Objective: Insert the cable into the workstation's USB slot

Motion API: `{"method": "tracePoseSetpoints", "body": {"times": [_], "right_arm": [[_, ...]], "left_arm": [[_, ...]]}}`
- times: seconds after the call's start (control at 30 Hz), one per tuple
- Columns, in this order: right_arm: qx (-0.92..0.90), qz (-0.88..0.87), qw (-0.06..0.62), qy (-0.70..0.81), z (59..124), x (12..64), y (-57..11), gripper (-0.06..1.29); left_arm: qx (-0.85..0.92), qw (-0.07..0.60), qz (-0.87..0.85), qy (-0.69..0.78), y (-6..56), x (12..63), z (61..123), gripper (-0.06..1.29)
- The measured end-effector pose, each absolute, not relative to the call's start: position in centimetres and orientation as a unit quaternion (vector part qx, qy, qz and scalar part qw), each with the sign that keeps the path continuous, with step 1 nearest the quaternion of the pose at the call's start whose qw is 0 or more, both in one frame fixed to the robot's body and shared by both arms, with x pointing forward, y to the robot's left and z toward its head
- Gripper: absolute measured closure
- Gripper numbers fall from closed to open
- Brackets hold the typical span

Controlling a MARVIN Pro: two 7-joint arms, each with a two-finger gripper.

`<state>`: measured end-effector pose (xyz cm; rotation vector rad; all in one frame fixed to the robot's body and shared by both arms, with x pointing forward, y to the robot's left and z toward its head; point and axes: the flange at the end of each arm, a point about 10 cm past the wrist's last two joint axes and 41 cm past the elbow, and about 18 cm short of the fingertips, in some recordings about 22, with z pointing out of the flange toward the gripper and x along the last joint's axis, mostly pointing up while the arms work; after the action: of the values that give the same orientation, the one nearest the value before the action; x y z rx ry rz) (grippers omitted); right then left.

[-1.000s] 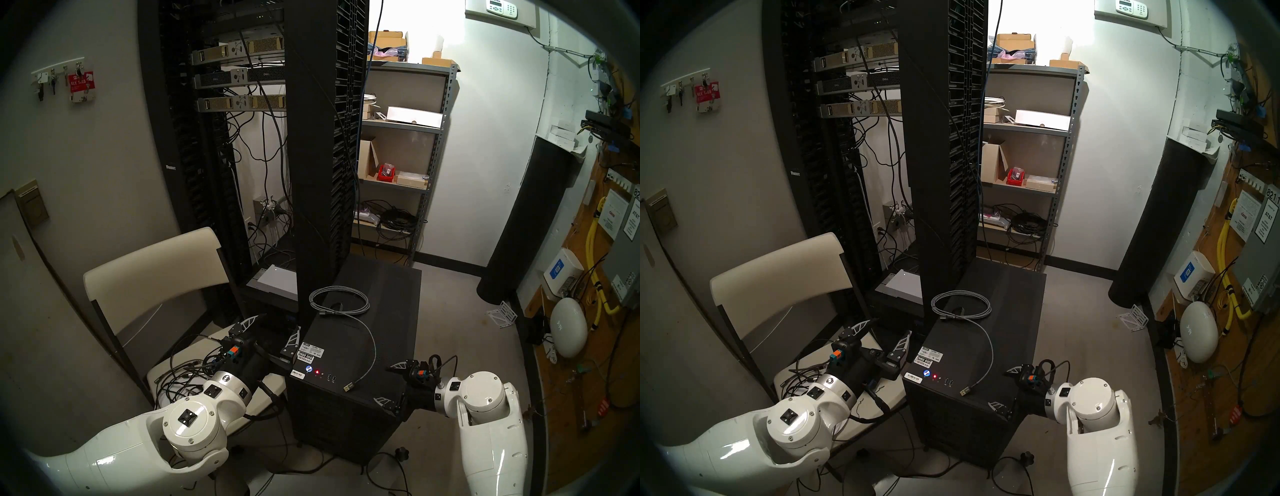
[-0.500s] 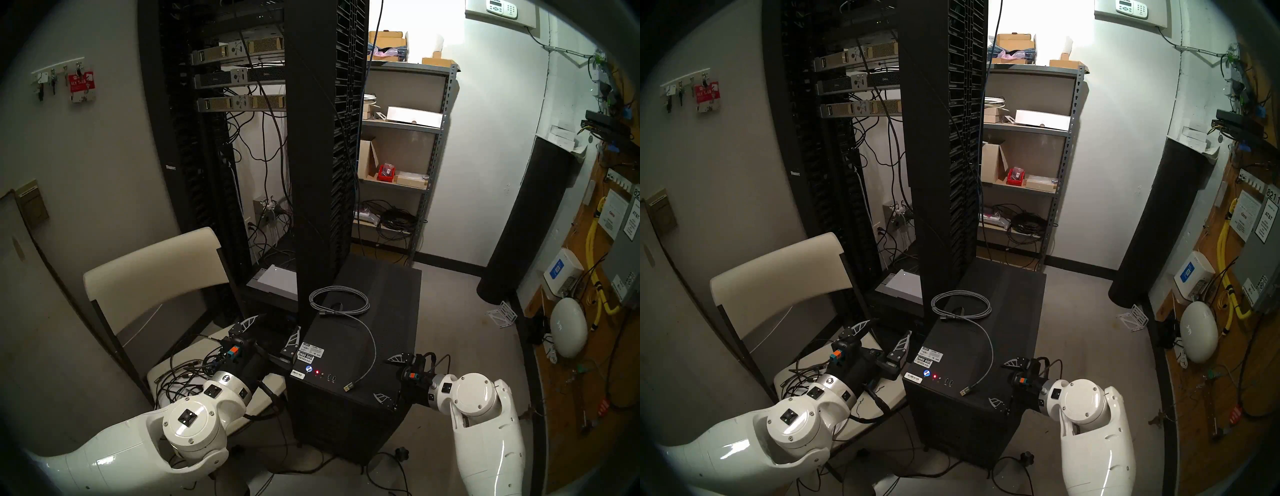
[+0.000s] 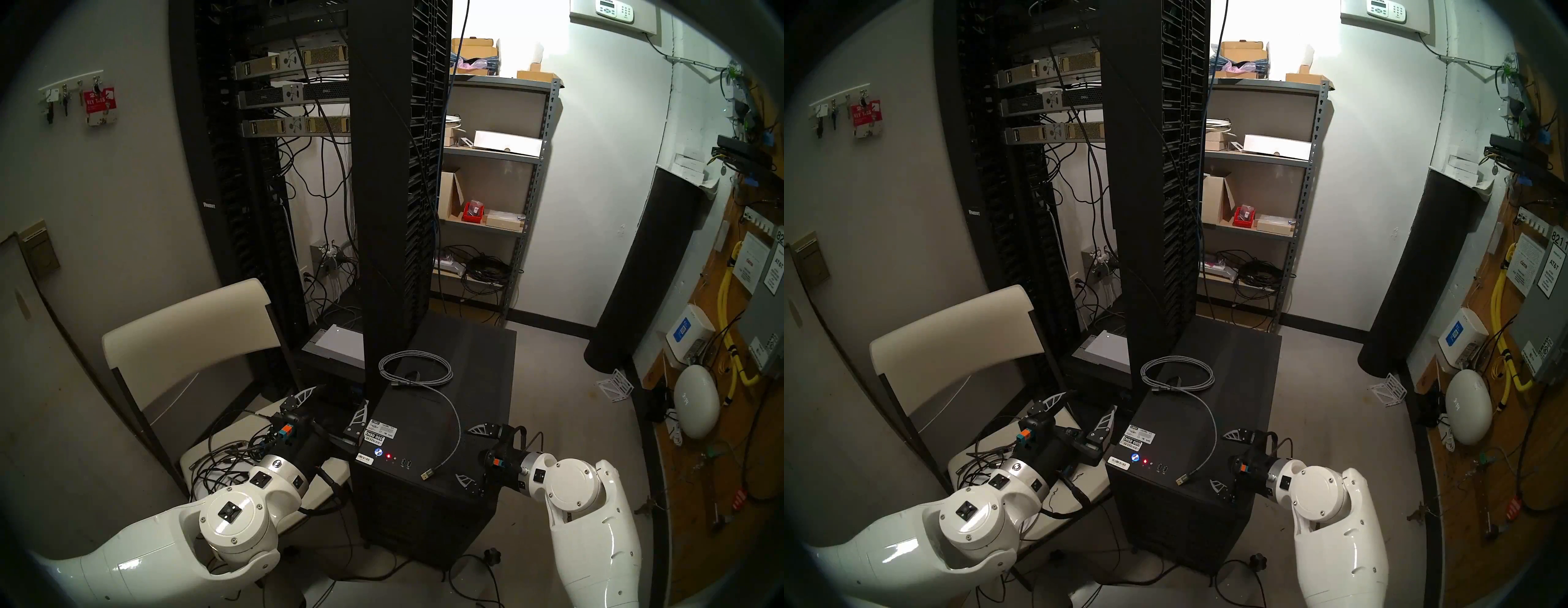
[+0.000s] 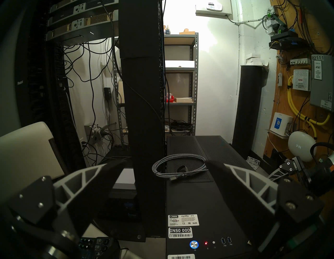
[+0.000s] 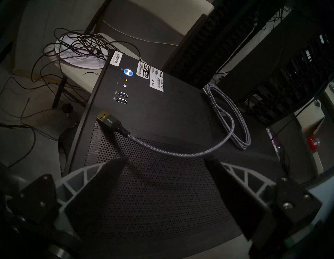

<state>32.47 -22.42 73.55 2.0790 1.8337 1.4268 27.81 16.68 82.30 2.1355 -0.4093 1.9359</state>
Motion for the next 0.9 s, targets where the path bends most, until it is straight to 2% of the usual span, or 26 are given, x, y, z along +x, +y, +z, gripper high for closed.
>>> {"method": "tracePoseSetpoints", "body": {"times": [0.9], "right_arm": [[0.629,0.434,0.02,0.645,71.8,33.2,-21.1,0.01]], "left_arm": [[0.729,0.115,0.661,-0.14,16.7,27.8,82.3,-0.02]]}}
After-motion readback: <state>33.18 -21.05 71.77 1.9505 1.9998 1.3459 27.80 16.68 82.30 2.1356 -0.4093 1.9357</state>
